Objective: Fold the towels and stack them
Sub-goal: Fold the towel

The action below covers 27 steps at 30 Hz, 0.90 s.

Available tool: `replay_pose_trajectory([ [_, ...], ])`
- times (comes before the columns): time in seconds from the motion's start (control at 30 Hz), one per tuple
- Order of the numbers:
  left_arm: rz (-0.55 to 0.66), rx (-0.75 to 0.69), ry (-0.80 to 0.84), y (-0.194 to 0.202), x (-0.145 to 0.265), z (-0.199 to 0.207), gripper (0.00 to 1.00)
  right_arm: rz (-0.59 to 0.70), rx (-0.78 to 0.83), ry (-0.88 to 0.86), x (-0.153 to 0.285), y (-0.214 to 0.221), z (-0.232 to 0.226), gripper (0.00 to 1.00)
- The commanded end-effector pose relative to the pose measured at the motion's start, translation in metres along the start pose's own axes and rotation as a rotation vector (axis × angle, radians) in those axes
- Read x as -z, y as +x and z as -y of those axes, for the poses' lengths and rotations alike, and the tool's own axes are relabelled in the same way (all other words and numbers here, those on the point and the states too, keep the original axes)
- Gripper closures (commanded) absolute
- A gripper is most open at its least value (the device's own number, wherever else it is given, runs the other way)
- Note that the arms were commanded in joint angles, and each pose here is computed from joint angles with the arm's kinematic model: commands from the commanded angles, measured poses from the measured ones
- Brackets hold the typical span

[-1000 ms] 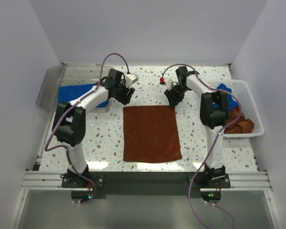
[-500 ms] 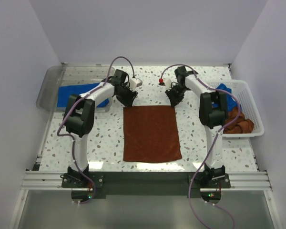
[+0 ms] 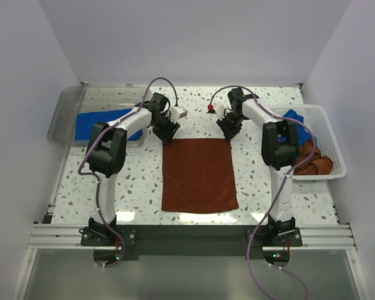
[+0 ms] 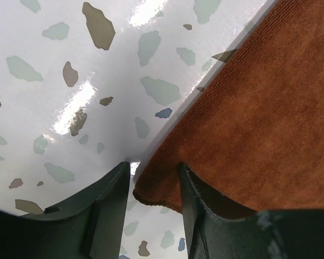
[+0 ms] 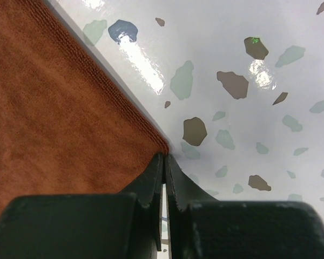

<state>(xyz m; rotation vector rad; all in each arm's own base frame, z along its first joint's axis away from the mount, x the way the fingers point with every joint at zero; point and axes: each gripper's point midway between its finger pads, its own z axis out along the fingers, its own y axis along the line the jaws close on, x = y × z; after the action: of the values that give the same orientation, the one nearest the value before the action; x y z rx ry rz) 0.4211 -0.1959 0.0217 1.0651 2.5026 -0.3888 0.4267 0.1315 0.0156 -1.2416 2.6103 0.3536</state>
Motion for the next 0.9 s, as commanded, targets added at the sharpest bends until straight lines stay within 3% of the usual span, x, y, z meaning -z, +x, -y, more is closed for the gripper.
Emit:
replay_pose_trajectory([
  [0.0, -0.034, -0.013, 0.005, 0.008, 0.009, -0.001, 0.53, -0.144, -0.013, 0.056, -0.010, 0.039, 0.012, 1.00],
  [0.3, -0.116, 0.004, 0.002, 0.028, -0.003, -0.004, 0.62, -0.140, -0.017, 0.082, -0.008, 0.039, 0.015, 1.00],
  [0.53, -0.161, 0.024, 0.013, 0.042, -0.011, -0.004, 0.63, -0.127, -0.020, 0.103, -0.008, 0.034, 0.020, 1.00],
  [0.67, -0.159, 0.027, 0.049, 0.039, -0.017, -0.001, 0.76, -0.109, -0.020, 0.116, -0.006, 0.028, 0.022, 1.00],
  [0.8, -0.154, 0.021, 0.048, 0.034, -0.018, -0.004, 1.00, -0.094, -0.016, 0.145, 0.001, 0.024, 0.025, 1.00],
  [0.87, -0.124, 0.015, 0.054, 0.023, -0.012, -0.004, 1.00, -0.064, -0.024, 0.181, 0.009, 0.017, 0.029, 1.00],
])
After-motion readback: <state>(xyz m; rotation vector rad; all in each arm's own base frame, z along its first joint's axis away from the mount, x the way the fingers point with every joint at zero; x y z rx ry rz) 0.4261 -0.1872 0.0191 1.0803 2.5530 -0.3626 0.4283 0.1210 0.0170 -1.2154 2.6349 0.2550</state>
